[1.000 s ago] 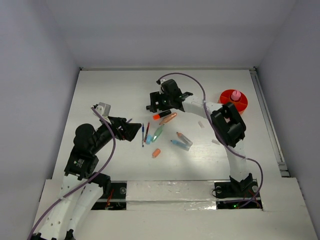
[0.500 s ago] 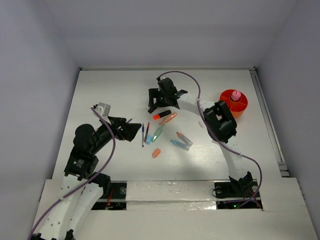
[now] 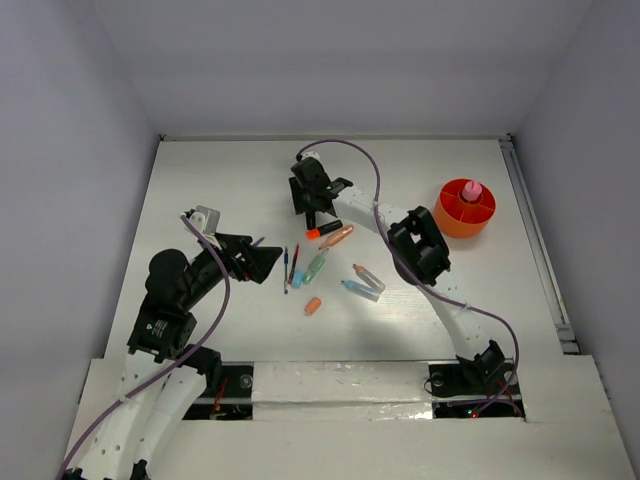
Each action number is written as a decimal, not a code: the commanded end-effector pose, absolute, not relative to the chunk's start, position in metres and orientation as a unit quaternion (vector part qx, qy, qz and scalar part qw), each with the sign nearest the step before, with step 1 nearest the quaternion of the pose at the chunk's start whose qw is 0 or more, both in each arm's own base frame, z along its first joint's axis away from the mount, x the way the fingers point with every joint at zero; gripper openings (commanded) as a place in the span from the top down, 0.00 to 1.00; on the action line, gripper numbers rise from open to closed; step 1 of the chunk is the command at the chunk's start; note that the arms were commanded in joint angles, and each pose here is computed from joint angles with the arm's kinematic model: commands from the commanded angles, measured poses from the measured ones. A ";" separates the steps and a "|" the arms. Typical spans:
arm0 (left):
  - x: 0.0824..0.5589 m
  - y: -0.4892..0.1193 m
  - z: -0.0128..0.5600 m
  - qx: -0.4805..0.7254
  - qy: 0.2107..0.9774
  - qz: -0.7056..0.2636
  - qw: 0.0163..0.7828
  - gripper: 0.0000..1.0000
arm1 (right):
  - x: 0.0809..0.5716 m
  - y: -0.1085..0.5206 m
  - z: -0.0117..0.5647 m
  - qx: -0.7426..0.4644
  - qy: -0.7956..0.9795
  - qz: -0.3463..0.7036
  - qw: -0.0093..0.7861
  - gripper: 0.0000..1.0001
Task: Sort the stationery into containers
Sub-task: Pick up the pen from the center of the board, then place the pen in the storage box.
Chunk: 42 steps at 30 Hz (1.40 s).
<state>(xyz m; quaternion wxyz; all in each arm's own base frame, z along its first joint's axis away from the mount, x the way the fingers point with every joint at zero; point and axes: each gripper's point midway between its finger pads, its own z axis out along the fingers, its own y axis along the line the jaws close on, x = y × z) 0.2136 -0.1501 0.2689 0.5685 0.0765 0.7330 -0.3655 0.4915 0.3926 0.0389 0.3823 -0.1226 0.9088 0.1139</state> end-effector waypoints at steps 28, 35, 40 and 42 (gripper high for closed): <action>0.206 -0.150 0.290 0.087 0.703 -0.374 0.599 0.01 | 0.540 0.407 0.183 -0.080 0.799 0.132 0.581 0.98; 0.198 -0.153 0.296 0.098 0.693 -0.383 0.603 0.01 | 0.497 0.277 0.292 0.025 0.721 0.133 0.679 0.98; 0.194 -0.156 0.299 0.105 0.688 -0.388 0.605 0.01 | 0.452 0.135 0.309 0.144 0.676 0.070 0.720 0.98; 0.192 -0.158 0.299 0.108 0.687 -0.391 0.603 0.01 | 0.433 0.067 0.323 0.220 0.641 0.044 0.734 0.97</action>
